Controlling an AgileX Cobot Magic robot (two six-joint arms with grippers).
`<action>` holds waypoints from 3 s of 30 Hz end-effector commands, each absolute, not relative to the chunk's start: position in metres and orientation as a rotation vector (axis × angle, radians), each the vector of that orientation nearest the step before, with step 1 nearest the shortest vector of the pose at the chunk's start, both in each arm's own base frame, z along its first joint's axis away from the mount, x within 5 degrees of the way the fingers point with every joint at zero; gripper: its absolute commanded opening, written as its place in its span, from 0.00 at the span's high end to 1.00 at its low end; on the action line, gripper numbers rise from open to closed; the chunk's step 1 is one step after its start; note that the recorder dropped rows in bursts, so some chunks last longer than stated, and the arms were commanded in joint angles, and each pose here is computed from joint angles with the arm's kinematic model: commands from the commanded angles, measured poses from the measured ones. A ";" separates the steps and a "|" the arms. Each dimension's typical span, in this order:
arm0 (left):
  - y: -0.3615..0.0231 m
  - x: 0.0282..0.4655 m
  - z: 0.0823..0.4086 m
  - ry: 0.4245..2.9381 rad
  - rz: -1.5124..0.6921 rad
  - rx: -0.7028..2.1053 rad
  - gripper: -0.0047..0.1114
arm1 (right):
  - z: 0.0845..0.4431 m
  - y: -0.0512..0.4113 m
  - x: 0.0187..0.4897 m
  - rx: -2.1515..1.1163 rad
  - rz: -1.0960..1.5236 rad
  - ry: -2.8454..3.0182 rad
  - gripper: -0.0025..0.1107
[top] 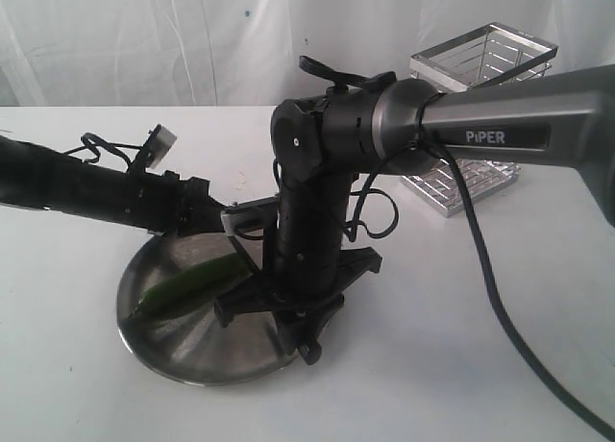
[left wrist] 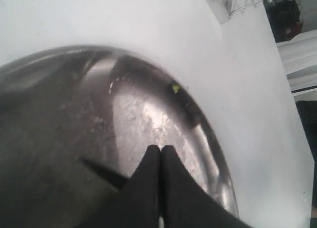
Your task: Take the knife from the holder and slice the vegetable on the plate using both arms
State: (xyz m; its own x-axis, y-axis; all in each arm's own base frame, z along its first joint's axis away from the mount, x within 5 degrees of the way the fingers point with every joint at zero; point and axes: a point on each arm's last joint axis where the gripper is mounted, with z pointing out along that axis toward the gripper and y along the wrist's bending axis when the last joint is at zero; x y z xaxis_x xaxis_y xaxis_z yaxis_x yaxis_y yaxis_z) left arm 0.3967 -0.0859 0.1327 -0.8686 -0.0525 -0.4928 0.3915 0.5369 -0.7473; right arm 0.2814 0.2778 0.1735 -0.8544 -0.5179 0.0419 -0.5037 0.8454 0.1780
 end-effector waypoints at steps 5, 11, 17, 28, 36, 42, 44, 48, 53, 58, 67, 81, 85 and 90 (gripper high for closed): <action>-0.087 0.403 0.145 2.256 -1.320 0.289 0.96 | 0.177 0.279 0.282 0.834 -0.262 -2.941 0.98; -0.086 0.400 0.134 2.308 -1.295 0.339 0.96 | 0.177 0.279 0.282 0.834 -0.262 -2.941 0.98; -0.084 0.396 0.126 2.346 -1.258 0.313 0.96 | 0.177 0.279 0.284 0.815 -0.266 -2.961 0.98; -0.086 0.397 0.128 2.304 -1.297 0.259 0.96 | 0.176 0.277 0.288 0.779 -0.215 -3.013 0.98; -0.086 0.397 0.128 2.299 -1.295 0.272 0.96 | 0.176 0.278 0.288 0.778 -0.222 -3.018 0.98; -0.086 0.397 0.129 2.294 -1.300 0.272 0.96 | 0.176 0.278 0.288 0.778 -0.222 -3.018 0.98; -0.087 0.398 0.132 2.260 -1.338 0.252 0.96 | 0.176 0.278 0.288 0.774 -0.232 -3.015 0.98; -0.089 0.399 0.137 2.192 -1.365 0.273 0.96 | 0.176 0.279 0.287 0.777 -0.239 -3.009 0.98; -0.088 0.399 0.135 2.199 -1.347 0.289 0.96 | 0.177 0.281 0.286 0.799 -0.285 -2.988 0.98; -0.088 0.398 0.135 2.208 -1.342 0.307 0.96 | 0.177 0.282 0.286 0.812 -0.298 -2.991 0.98; -0.088 0.397 0.133 2.227 -1.325 0.337 0.96 | 0.176 0.280 0.288 0.787 -0.261 -3.011 0.98; -0.083 0.389 0.098 2.410 -1.243 0.307 0.96 | 0.174 0.280 0.288 0.787 -0.258 -3.013 0.98; -0.076 0.381 0.085 2.613 -1.130 0.308 0.96 | 0.152 0.280 0.288 0.766 -0.198 -2.947 0.98; -0.075 0.380 0.085 2.634 -1.133 0.299 0.96 | 0.149 0.279 0.289 0.779 -0.173 -2.947 0.98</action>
State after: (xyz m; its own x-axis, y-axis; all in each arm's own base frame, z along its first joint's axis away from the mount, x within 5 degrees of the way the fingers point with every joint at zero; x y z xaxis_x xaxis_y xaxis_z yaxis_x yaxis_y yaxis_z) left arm 0.3896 -0.0832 0.1097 -0.9241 0.0054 -0.3822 0.3108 0.5928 -0.7429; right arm 0.2863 0.2815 0.1548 -0.8671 -0.4951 0.0537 -0.4812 0.8608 0.1659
